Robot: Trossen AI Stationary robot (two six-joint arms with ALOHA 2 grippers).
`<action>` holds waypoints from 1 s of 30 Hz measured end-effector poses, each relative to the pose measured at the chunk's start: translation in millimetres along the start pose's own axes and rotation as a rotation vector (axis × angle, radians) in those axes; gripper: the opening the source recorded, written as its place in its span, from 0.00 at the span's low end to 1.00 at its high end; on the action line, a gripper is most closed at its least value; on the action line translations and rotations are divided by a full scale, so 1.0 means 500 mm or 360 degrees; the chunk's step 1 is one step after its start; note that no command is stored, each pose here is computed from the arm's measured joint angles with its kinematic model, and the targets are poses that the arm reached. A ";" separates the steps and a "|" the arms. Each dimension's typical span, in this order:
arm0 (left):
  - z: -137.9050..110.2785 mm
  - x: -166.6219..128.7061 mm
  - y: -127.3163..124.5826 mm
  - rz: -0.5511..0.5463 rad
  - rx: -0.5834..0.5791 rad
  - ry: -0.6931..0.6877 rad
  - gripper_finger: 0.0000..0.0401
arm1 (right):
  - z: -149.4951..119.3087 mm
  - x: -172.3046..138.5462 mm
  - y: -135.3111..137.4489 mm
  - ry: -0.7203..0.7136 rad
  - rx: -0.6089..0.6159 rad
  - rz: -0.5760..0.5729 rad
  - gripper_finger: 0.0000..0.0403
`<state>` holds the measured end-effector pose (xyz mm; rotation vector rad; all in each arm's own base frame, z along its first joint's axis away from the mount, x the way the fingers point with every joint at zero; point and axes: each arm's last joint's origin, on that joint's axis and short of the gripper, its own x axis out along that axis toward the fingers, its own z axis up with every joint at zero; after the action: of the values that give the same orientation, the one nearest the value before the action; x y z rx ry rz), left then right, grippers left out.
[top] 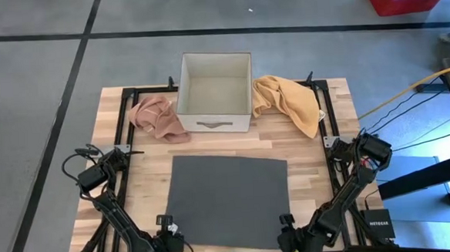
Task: Fold towel
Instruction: Fold the dark gray towel
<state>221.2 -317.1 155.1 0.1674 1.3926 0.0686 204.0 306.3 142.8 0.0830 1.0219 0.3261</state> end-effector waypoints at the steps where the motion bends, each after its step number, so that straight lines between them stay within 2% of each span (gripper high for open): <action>1: 0.000 0.000 0.000 0.0002 -0.0006 0.0001 0.02 | 0.000 0.000 0.000 -0.0008 -0.0017 -0.0010 0.41; 12: -0.002 -0.001 0.003 0.0020 -0.0023 0.0014 0.04 | -0.020 0.004 0.017 -0.0088 -0.0224 -0.0088 0.40; 19: -0.002 -0.001 0.003 0.0031 -0.0023 0.0001 0.04 | -0.035 0.027 0.014 -0.0073 -0.0215 -0.0154 0.40; 23: -0.001 -0.001 0.003 0.0034 -0.0015 -0.0004 0.04 | -0.039 0.035 0.012 -0.0064 -0.0221 -0.0177 0.34; 30: -0.001 -0.001 0.003 0.0034 -0.0014 -0.0005 0.04 | -0.037 0.033 0.014 -0.0064 -0.0217 -0.0180 0.17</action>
<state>220.5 -315.4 155.9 0.1753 1.3874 0.0922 194.6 316.5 121.1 -0.0908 0.9576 0.2889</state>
